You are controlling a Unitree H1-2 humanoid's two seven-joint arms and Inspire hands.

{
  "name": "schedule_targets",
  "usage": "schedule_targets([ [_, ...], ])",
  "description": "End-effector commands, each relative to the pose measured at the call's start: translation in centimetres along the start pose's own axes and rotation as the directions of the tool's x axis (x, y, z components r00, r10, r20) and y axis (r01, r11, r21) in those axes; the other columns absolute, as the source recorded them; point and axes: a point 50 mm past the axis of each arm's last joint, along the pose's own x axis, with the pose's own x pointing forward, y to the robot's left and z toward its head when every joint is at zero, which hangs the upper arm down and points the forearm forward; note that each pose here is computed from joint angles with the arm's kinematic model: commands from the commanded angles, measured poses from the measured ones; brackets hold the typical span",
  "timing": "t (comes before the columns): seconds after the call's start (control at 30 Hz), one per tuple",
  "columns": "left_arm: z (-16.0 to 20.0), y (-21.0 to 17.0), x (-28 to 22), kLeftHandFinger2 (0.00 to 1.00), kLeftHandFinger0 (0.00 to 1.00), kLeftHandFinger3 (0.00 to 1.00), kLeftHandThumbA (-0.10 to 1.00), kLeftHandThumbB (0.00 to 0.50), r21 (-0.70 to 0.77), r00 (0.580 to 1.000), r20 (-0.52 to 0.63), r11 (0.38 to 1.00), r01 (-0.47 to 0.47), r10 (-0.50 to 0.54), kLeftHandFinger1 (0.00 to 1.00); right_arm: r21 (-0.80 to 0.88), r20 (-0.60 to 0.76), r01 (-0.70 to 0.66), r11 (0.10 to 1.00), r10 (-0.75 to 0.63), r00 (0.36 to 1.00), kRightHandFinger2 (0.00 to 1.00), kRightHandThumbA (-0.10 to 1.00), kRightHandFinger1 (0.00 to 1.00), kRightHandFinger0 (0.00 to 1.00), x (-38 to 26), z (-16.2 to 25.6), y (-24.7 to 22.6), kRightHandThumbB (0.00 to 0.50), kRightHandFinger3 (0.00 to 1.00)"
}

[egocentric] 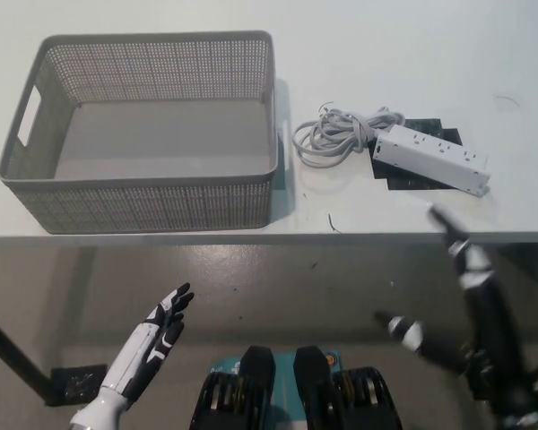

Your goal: Use the right hand to pick up a power strip and put it into a container on the left side

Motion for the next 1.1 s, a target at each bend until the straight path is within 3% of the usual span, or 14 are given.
schedule_targets([
  [0.0, 1.4, 1.2, -0.3, 1.0, 1.0, 1.0, 1.0, 0.34, 0.069, 0.989, 0.14, 0.997, 0.025, -0.035, 1.0, -0.273, 0.305, 0.161, 0.948, -0.073, 0.949, 1.0, 1.0, 1.0, 1.0, 13.1, 10.0, -13.1, 0.338, 1.0],
  [0.23, 1.5, 1.1, -0.3, 1.0, 1.0, 1.0, 1.0, 0.345, 0.077, 0.988, 0.143, 0.996, 0.04, -0.05, 1.0, -0.353, 0.157, 0.022, 0.935, 0.036, 0.987, 1.0, 1.0, 1.0, 1.0, 29.7, 10.6, -15.1, 0.321, 1.0],
  [0.33, 1.5, 1.1, -0.1, 1.0, 1.0, 1.0, 1.0, 0.348, 0.07, 0.989, 0.143, 0.997, 0.039, -0.049, 1.0, -0.393, 0.024, -0.099, 0.914, 0.118, 0.993, 1.0, 1.0, 1.0, 1.0, 35.5, 9.1, -13.3, 0.347, 1.0],
  [0.47, 1.6, 1.2, 0.0, 1.0, 1.0, 1.0, 1.0, 0.342, 0.075, 0.988, 0.146, 0.996, 0.047, -0.058, 1.0, -0.43, -0.138, -0.23, 0.873, 0.188, 0.972, 1.0, 1.0, 1.0, 1.0, 40.7, 7.2, -10.4, 0.43, 1.0],
  [0.57, 1.5, 1.2, 0.1, 1.0, 1.0, 1.0, 1.0, 0.339, 0.072, 0.987, 0.145, 0.996, 0.051, -0.062, 1.0, -0.445, -0.251, -0.306, 0.841, 0.211, 0.945, 1.0, 1.0, 1.0, 1.0, 42.9, 6.4, -8.7, 0.437, 1.0],
  [0.6, 1.5, 1.2, 0.0, 1.0, 1.0, 1.0, 1.0, 0.342, 0.07, 0.988, 0.144, 0.996, 0.054, -0.064, 1.0, -0.435, -0.278, -0.335, 0.836, 0.229, 0.933, 1.0, 1.0, 1.0, 1.0, 43.5, 6.1, -8.1, 0.467, 1.0],
  [0.67, 1.5, 1.1, 0.0, 1.0, 1.0, 1.0, 1.0, 0.344, 0.073, 0.988, 0.141, 0.996, 0.058, -0.068, 1.0, -0.416, -0.326, -0.387, 0.823, 0.263, 0.908, 1.0, 1.0, 1.0, 1.0, 44.0, 5.8, -6.9, 0.451, 1.0],
  [0.7, 1.5, 1.1, 0.0, 1.0, 1.0, 1.0, 1.0, 0.344, 0.069, 0.988, 0.142, 0.996, 0.059, -0.068, 1.0, -0.431, -0.349, -0.409, 0.804, 0.27, 0.898, 1.0, 1.0, 1.0, 1.0, 44.3, 5.7, -6.3, 0.498, 1.0],
  [0.77, 1.4, 1.2, 0.0, 1.0, 1.0, 1.0, 1.0, 0.347, 0.076, 0.987, 0.141, 0.995, 0.063, -0.073, 1.0, -0.402, -0.436, -0.486, 0.776, 0.305, 0.847, 1.0, 1.0, 1.0, 1.0, 44.6, 5.3, -4.8, 0.443, 1.0],
  [0.8, 1.4, 1.1, -0.1, 1.0, 1.0, 1.0, 1.0, 0.355, 0.077, 0.988, 0.139, 0.995, 0.062, -0.073, 1.0, -0.402, -0.463, -0.508, 0.762, 0.309, 0.831, 1.0, 1.0, 1.0, 1.0, 44.5, 4.9, -4.3, 0.458, 1.0],
  [0.87, 1.4, 0.8, -0.3, 1.0, 1.0, 1.0, 1.0, 0.347, 0.081, 0.988, 0.138, 0.995, 0.064, -0.075, 1.0, -0.31, -0.494, -0.544, 0.78, 0.357, 0.793, 1.0, 1.0, 1.0, 1.0, 43.9, 3.9, -3.3, 0.378, 1.0],
  [1.0, 1.5, 0.8, -0.4, 1.0, 1.0, 1.0, 1.0, 0.339, 0.08, 0.987, 0.139, 0.995, 0.066, -0.077, 1.0, -0.285, -0.557, -0.637, 0.717, 0.417, 0.718, 1.0, 1.0, 1.0, 1.0, 43.1, 2.9, -1.6, 0.35, 1.0],
  [1.03, 1.5, 0.9, -0.5, 1.0, 1.0, 1.0, 1.0, 0.341, 0.081, 0.987, 0.139, 0.995, 0.066, -0.076, 1.0, -0.204, -0.584, -0.676, 0.708, 0.466, 0.665, 1.0, 1.0, 1.0, 1.0, 42.7, 2.6, -1.1, 0.324, 1.0],
  [1.07, 1.5, 1.0, -0.5, 1.0, 1.0, 1.0, 1.0, 0.342, 0.08, 0.987, 0.141, 0.995, 0.065, -0.076, 1.0, -0.18, -0.601, -0.697, 0.694, 0.484, 0.636, 1.0, 1.0, 1.0, 1.0, 42.5, 2.5, -0.7, 0.336, 1.0],
])
